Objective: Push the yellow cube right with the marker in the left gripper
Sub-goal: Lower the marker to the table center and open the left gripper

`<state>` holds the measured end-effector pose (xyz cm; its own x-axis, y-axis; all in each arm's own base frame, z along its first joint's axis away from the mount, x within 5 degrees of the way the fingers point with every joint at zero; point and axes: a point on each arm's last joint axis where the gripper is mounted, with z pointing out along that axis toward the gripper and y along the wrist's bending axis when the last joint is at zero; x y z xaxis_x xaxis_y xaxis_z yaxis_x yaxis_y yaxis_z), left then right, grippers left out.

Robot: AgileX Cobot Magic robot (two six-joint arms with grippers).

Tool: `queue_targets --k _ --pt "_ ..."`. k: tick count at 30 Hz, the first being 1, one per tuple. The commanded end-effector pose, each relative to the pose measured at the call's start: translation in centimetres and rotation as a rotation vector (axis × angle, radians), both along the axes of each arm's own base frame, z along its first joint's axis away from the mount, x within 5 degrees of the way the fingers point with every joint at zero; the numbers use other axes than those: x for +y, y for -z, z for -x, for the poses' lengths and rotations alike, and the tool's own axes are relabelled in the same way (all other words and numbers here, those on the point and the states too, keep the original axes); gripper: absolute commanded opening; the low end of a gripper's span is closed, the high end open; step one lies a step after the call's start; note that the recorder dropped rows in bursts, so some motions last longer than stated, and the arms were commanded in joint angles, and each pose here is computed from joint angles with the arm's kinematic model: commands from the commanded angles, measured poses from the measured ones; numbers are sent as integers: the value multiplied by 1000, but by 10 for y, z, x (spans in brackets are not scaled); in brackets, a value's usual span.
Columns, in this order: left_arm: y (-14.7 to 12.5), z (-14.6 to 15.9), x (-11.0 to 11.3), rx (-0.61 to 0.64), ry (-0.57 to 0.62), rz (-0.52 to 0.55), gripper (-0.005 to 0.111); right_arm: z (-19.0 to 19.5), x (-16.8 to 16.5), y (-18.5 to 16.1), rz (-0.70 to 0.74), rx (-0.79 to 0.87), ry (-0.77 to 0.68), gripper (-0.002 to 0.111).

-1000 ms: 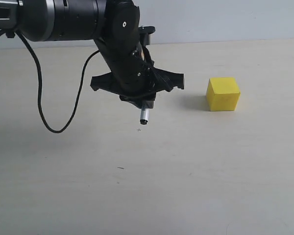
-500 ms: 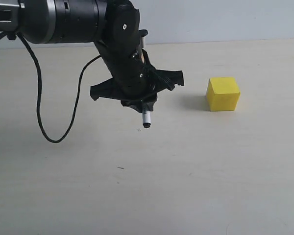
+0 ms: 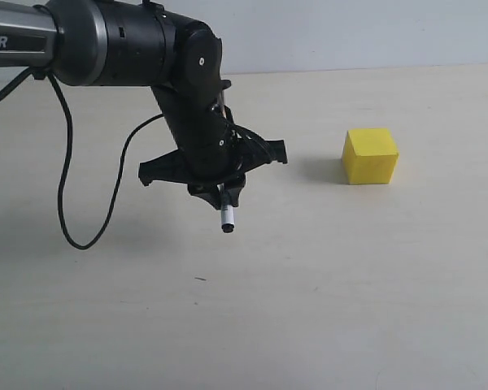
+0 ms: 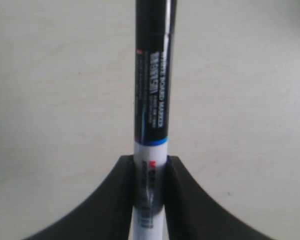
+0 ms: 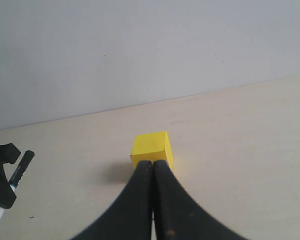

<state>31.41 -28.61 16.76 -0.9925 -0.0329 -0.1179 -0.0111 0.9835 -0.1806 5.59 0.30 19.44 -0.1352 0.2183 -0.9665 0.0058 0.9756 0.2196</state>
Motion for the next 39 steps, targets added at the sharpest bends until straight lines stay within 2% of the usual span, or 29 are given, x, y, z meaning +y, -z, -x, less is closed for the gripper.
queue_targets --k 1,10,18,33,39 --pt "1 1 1 7 2 -4 0 0 0 1 8 -3 0 0" --pt "5 0 0 12 0 -8 0 0 0 1 8 -3 0 0" --pt "31 -2 -3 52 -54 -23 0 0 0 1 8 -3 0 0" --pt "32 -9 -3 13 -41 8 0 0 0 1 8 -3 0 0" --pt "45 -9 -3 36 -46 -12 0 0 0 1 8 -3 0 0"
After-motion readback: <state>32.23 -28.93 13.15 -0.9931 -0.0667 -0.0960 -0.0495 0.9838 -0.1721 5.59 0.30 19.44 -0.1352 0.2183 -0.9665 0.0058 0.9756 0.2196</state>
